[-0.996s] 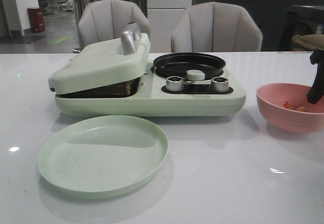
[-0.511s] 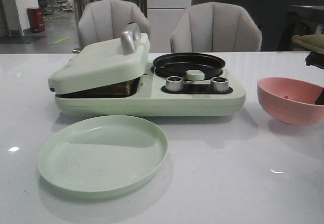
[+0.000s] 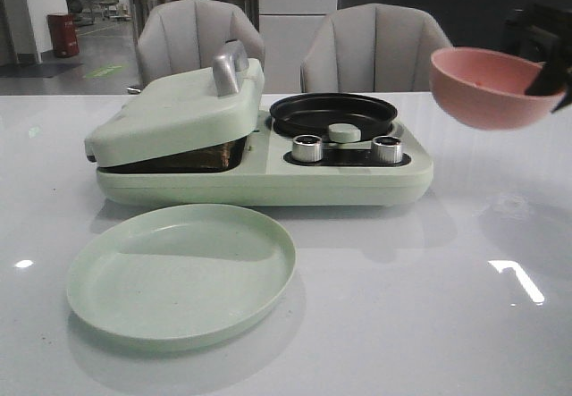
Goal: Make breakfast with bread and shrimp
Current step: 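Lift the pink bowl with the right gripper over the black frying pan, then tilt the pink bowl with the right gripper to pour shrimp into the pan, then carry the pink bowl back and set it down on the table with the right gripper, then open the right gripper and withdraw it from the bowl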
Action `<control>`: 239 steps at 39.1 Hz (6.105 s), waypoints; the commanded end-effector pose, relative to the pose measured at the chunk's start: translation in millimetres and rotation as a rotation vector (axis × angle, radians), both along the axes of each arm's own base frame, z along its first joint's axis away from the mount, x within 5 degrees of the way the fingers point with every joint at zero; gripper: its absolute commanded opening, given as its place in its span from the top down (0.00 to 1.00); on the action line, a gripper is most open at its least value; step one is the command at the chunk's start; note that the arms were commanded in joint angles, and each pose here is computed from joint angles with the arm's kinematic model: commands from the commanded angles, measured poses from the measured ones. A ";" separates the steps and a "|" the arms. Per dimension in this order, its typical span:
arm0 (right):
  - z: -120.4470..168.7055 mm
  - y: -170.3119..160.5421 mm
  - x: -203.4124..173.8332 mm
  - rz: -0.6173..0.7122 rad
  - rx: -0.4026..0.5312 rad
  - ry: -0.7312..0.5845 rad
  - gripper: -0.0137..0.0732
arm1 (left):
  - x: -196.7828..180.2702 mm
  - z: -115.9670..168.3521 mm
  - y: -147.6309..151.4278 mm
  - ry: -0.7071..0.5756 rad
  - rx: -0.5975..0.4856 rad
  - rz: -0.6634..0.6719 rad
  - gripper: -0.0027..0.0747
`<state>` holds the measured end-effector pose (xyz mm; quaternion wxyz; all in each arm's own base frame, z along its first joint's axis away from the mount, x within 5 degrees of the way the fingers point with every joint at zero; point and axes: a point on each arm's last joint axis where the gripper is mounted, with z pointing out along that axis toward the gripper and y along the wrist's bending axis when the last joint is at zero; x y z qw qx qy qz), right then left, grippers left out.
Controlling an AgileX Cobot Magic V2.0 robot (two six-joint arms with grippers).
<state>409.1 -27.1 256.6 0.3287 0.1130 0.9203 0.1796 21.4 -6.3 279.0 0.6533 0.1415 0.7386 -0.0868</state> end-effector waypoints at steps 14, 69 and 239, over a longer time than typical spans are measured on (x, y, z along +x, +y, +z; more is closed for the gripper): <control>93.2 107.1 19.3 0.116 -0.113 -0.526 0.68 | -4.9 15.9 1.1 -0.109 -0.058 -0.002 0.82; 3.8 160.7 35.9 0.178 -0.961 -1.677 0.69 | -4.9 15.9 1.1 -0.109 -0.058 -0.002 0.82; 138.5 76.5 -216.7 0.145 -0.310 -0.797 0.36 | -5.1 15.9 0.7 -0.106 -0.067 -0.007 0.82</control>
